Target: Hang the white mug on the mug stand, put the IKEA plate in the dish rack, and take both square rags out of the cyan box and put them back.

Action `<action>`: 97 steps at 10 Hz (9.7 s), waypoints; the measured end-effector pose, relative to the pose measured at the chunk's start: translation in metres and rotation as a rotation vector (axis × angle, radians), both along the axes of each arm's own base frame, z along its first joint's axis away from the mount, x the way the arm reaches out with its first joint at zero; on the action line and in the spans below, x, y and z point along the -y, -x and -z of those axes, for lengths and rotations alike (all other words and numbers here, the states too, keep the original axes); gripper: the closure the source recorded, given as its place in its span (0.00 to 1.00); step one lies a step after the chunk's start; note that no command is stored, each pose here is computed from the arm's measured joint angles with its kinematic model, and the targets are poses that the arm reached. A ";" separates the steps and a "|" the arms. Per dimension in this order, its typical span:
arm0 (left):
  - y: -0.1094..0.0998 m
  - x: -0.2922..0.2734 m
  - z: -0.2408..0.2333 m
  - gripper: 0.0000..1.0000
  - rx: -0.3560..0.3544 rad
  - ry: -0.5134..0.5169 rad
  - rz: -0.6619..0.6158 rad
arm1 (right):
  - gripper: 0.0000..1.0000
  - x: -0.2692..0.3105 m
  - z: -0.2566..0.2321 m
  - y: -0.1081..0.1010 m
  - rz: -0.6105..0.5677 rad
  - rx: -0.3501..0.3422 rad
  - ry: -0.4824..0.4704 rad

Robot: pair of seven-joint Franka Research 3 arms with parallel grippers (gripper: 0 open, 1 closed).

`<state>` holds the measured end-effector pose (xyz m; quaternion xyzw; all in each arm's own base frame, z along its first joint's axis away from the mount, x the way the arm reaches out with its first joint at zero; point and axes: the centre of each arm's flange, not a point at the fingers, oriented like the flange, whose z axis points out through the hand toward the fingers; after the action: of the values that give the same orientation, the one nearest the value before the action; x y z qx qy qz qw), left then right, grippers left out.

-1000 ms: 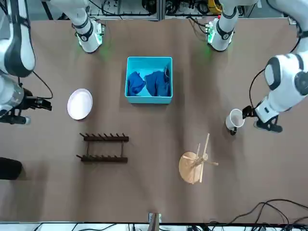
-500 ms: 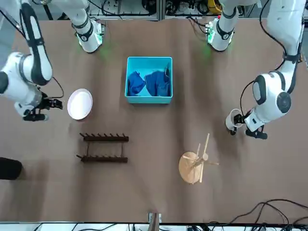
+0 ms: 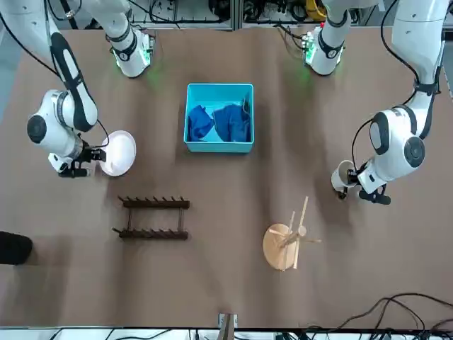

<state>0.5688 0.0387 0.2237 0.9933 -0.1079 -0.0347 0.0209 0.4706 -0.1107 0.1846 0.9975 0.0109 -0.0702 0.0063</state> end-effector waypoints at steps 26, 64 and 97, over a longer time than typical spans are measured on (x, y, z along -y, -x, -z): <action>-0.073 0.185 -0.137 0.64 0.694 0.040 0.445 | 0.97 -0.284 -0.250 -0.141 0.140 0.027 0.973; 0.231 0.551 0.039 0.08 -0.028 -0.027 0.326 | 0.83 -0.315 -0.121 -0.170 0.181 0.218 1.049; 0.085 0.119 0.025 0.95 -0.189 -0.098 0.069 | 0.00 -0.146 -0.430 -0.086 0.142 0.078 -0.014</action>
<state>0.4842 -0.0802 0.1985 0.9812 -0.1376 -0.1343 -0.0187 0.5563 0.0352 0.6142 0.9977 -0.0598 -0.0317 -0.0054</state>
